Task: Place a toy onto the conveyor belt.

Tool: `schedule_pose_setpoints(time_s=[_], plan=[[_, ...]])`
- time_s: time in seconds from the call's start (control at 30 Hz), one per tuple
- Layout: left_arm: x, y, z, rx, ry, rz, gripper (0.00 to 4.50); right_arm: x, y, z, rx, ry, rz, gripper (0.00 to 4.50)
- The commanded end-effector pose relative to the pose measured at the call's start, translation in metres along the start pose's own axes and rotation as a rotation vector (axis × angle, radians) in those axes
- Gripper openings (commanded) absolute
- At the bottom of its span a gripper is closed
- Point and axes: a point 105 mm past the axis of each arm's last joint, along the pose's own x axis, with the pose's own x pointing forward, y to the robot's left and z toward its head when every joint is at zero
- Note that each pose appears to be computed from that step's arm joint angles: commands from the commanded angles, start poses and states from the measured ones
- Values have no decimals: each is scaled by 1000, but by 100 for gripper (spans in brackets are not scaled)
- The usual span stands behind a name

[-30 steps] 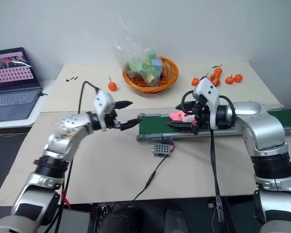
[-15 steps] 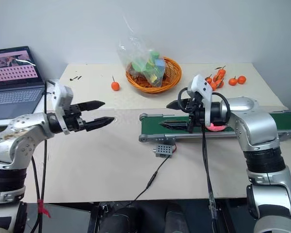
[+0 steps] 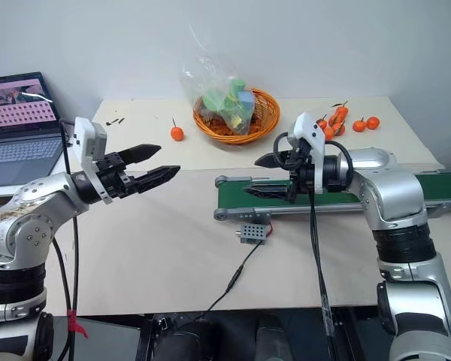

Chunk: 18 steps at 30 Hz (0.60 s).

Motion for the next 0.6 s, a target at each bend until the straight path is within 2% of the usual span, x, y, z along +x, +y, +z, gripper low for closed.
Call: schedule_pose_setpoints(time_s=[0.03, 0.6], plan=[[-3, -5, 11, 26, -32, -3, 439, 0, 0, 15, -59, -30, 5, 450], [-1, -13, 14, -10, -51, -37, 439, -2, -1, 14, -57, -28, -5, 450]])
